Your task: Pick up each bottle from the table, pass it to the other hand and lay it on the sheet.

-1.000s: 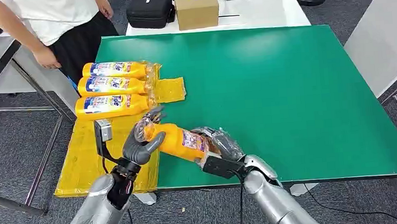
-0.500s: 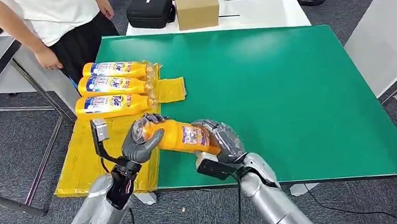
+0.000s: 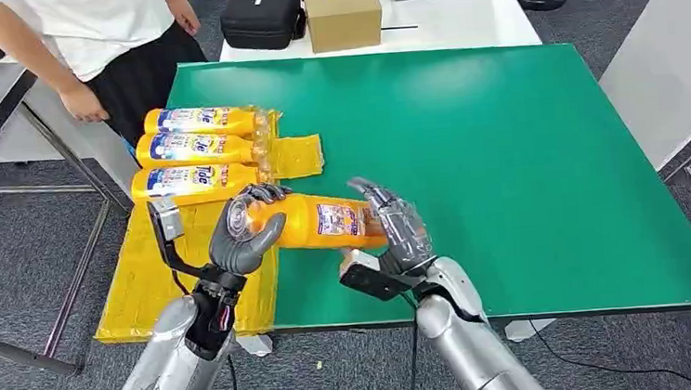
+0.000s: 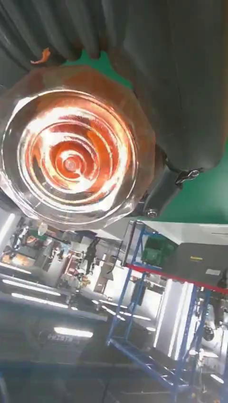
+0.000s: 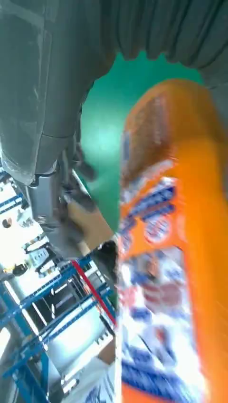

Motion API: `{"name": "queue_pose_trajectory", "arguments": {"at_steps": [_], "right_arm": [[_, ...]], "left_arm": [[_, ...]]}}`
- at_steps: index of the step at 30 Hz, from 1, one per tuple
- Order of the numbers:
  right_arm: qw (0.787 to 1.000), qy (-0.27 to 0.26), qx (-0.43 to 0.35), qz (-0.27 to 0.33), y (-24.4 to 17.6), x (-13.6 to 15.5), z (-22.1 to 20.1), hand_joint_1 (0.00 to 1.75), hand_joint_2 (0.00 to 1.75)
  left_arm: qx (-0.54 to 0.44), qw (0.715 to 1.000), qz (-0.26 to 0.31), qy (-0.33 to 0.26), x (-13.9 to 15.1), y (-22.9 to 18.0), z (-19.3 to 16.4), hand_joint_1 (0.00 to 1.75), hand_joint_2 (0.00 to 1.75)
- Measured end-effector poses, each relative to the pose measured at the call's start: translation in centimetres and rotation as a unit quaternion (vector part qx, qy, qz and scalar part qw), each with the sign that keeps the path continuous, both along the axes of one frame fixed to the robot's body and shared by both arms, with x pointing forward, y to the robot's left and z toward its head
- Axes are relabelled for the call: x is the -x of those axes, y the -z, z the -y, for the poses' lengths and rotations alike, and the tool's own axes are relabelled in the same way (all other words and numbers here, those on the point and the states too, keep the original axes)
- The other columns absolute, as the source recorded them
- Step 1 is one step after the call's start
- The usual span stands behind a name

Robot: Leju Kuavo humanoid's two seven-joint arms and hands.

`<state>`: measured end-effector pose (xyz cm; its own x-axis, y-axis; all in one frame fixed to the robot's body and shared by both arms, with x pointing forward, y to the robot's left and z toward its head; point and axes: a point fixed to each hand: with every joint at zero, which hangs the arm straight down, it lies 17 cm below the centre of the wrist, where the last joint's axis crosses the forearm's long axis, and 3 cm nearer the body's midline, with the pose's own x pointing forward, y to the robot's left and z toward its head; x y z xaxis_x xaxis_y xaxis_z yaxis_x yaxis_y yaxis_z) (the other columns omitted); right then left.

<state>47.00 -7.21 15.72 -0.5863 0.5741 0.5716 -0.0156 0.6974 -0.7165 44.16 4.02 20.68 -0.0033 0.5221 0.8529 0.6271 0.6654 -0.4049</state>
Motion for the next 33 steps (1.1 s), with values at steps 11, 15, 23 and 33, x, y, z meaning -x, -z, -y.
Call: {"name": "queue_pose_trajectory", "arguments": {"at_steps": [11,15,23,33], "right_arm": [[1.000,0.009,0.002,-0.014,0.5,-0.6,0.4,0.00,0.00],[1.000,0.008,0.003,-0.017,0.7,-0.6,0.4,0.00,0.00],[1.000,0.003,-0.010,-0.027,0.3,-1.2,0.7,0.00,0.00],[0.999,-0.015,-0.014,-0.050,1.2,-1.2,0.3,0.00,0.00]], "left_arm": [[0.010,1.000,0.001,-0.006,0.0,-0.6,-0.1,1.75,1.75],[0.014,1.000,0.003,-0.007,0.0,-1.0,-0.1,1.75,1.75],[-0.018,0.998,-0.018,-0.056,-0.7,1.0,-1.0,1.75,1.75],[-0.064,0.980,-0.010,-0.188,-4.7,1.4,-5.1,1.75,1.75]]}}
